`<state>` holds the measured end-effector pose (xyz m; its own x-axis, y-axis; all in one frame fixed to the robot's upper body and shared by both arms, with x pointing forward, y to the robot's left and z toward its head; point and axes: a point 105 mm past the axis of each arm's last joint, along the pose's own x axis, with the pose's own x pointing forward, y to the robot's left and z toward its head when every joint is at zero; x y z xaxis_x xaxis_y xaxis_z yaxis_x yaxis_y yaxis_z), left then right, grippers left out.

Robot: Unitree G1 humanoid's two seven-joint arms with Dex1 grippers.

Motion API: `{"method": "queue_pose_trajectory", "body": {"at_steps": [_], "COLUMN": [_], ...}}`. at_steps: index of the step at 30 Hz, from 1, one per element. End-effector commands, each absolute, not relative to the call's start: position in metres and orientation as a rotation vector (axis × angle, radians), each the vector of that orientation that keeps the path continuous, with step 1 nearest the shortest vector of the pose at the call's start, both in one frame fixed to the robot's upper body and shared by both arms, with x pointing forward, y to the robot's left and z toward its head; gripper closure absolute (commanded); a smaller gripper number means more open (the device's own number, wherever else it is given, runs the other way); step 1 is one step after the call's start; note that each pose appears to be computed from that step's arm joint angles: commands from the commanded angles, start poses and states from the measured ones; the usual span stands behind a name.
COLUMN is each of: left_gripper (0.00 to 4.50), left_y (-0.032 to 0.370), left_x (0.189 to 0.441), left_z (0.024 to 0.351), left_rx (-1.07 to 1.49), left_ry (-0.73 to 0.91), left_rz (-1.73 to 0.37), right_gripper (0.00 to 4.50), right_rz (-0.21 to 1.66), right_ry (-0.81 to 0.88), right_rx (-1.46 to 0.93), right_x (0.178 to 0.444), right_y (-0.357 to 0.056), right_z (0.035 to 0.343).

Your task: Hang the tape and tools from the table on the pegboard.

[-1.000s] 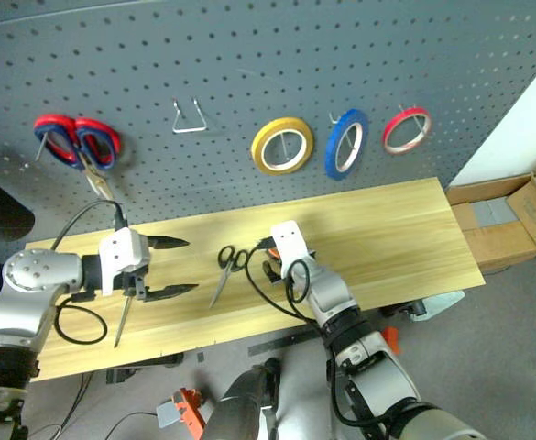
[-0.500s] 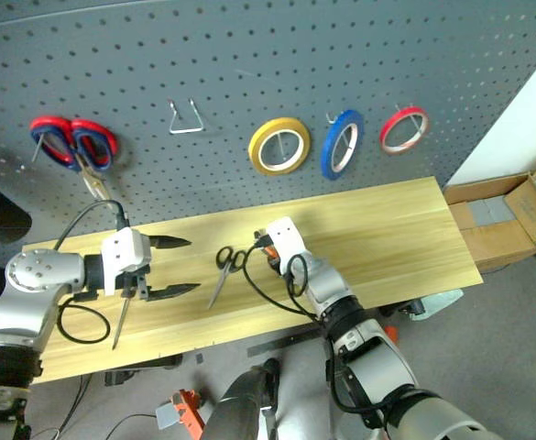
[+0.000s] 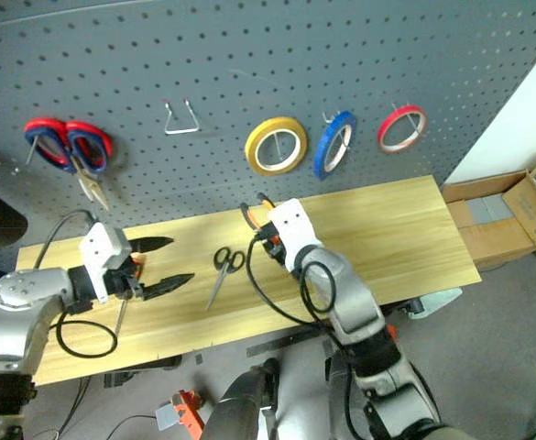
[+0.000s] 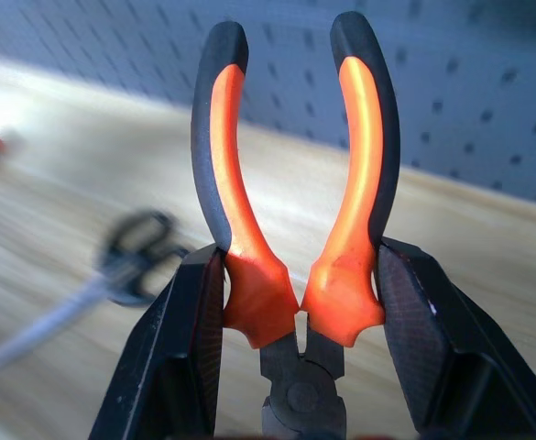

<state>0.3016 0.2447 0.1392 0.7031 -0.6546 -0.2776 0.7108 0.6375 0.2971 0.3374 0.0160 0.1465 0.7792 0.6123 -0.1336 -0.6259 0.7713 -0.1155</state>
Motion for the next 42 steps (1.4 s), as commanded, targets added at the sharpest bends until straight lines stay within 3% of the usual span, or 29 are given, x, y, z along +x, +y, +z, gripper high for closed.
{"method": "queue_pose_trajectory", "body": {"at_steps": [1, 6, 10, 18, 34, 42], "left_gripper": [0.00, 0.00, 0.00, 0.00, 0.00, 0.00], "left_y": [0.246, 0.247, 0.245, 0.239, 0.249, 0.252], "left_x": [0.297, 0.294, 0.293, 0.291, 0.290, 0.285], "left_z": [0.153, 0.155, 0.162, 0.175, 0.200, 0.206], "left_rx": [0.361, 0.300, 0.247, 0.230, 0.206, 0.213], "left_ry": [0.098, 0.091, 0.060, -0.004, -0.100, -0.125], "left_rz": [-0.731, -0.686, -0.649, -0.614, -0.481, -0.432], "right_gripper": [2.45, 2.45, 2.45, 2.45, 2.46, 2.46], "right_rz": [0.726, 0.763, 0.720, 0.746, 1.020, 1.051], "right_ry": [-0.029, -0.115, -0.321, -0.546, -0.824, -0.995], "right_rx": [-0.131, -0.134, -0.149, -0.069, 0.048, 0.096], "right_x": [0.311, 0.295, 0.301, 0.306, 0.293, 0.284], "right_y": [0.021, 0.024, 0.022, 0.038, 0.097, 0.124], "right_z": [0.177, 0.202, 0.256, 0.323, 0.384, 0.404]}}
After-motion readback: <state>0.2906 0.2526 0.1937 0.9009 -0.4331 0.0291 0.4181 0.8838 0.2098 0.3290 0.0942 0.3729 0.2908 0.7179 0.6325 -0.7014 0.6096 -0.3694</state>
